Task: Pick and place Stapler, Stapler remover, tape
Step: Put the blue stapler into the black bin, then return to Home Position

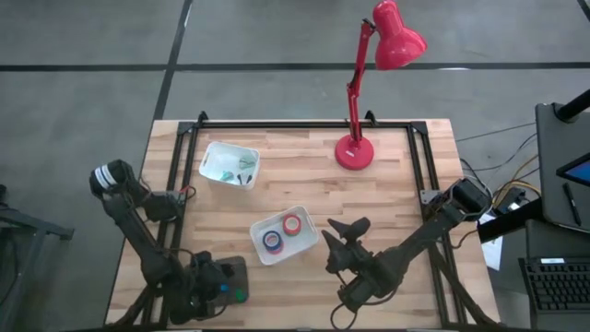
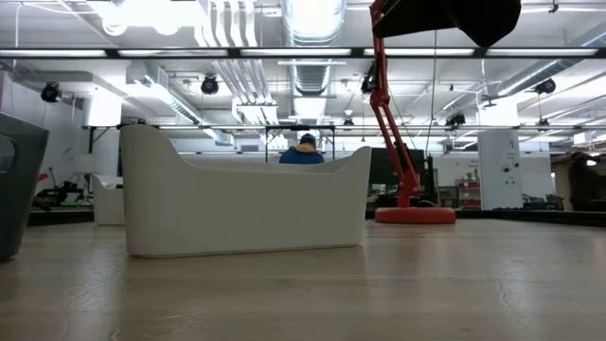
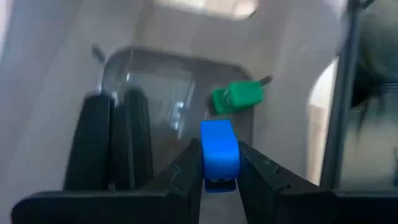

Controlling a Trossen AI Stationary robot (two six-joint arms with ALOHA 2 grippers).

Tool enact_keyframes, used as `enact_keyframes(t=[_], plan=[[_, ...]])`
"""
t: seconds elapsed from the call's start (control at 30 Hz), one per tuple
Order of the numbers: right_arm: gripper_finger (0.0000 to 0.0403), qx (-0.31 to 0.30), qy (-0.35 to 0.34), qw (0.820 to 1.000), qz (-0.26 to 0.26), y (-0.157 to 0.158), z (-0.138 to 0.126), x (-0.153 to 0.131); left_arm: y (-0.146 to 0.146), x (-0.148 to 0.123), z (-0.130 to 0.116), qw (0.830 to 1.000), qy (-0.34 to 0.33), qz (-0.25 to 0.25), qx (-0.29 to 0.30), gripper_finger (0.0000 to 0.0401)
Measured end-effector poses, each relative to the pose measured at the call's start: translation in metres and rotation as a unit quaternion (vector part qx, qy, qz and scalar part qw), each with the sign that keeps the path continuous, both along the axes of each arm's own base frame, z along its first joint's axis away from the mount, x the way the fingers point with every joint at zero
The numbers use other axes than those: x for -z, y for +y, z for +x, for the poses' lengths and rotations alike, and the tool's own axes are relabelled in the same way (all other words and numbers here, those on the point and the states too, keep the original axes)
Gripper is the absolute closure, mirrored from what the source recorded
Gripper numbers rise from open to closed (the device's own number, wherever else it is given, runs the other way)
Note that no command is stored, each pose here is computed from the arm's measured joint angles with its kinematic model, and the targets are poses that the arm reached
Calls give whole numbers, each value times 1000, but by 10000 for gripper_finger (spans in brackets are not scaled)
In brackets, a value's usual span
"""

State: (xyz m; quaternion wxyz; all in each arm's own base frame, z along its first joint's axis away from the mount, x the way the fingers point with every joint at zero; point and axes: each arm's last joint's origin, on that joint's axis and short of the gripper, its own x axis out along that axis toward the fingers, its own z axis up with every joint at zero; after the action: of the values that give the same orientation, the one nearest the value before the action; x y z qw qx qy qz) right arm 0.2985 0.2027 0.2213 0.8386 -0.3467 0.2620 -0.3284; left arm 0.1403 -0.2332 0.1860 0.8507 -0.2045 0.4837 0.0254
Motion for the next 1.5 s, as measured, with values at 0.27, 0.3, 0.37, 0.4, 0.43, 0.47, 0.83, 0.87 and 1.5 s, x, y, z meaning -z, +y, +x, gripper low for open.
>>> enact_keyframes(t=[0.27,0.3,0.37,0.4,0.43,0.47,0.83,0.87,1.5], plan=[[202,0,-2,1000,1,0,0,0,-2,8,2,999,14,-5,-30,296],[202,1,-2,1000,1,-1,1,0,-2,8,2,999,12,-6,-34,291],[202,2,-2,1000,1,-1,1,0,-3,8,2,999,10,-8,-34,284],[202,3,-2,1000,1,-2,2,0,-2,8,2,999,10,-8,-33,281],[202,3,-2,1000,1,-2,2,0,-2,8,2,999,9,-7,-34,278],[202,4,-2,1000,1,-2,2,0,-2,8,2,999,9,-6,-34,275],[209,16,-8,998,56,-8,7,2,10,-4,16,952,-226,197,-66,266],[214,21,-9,997,70,-11,8,3,13,-6,19,938,-253,220,-88,266],[395,-4,46,984,171,-38,26,27,78,-37,117,910,-261,323,-16,396]])
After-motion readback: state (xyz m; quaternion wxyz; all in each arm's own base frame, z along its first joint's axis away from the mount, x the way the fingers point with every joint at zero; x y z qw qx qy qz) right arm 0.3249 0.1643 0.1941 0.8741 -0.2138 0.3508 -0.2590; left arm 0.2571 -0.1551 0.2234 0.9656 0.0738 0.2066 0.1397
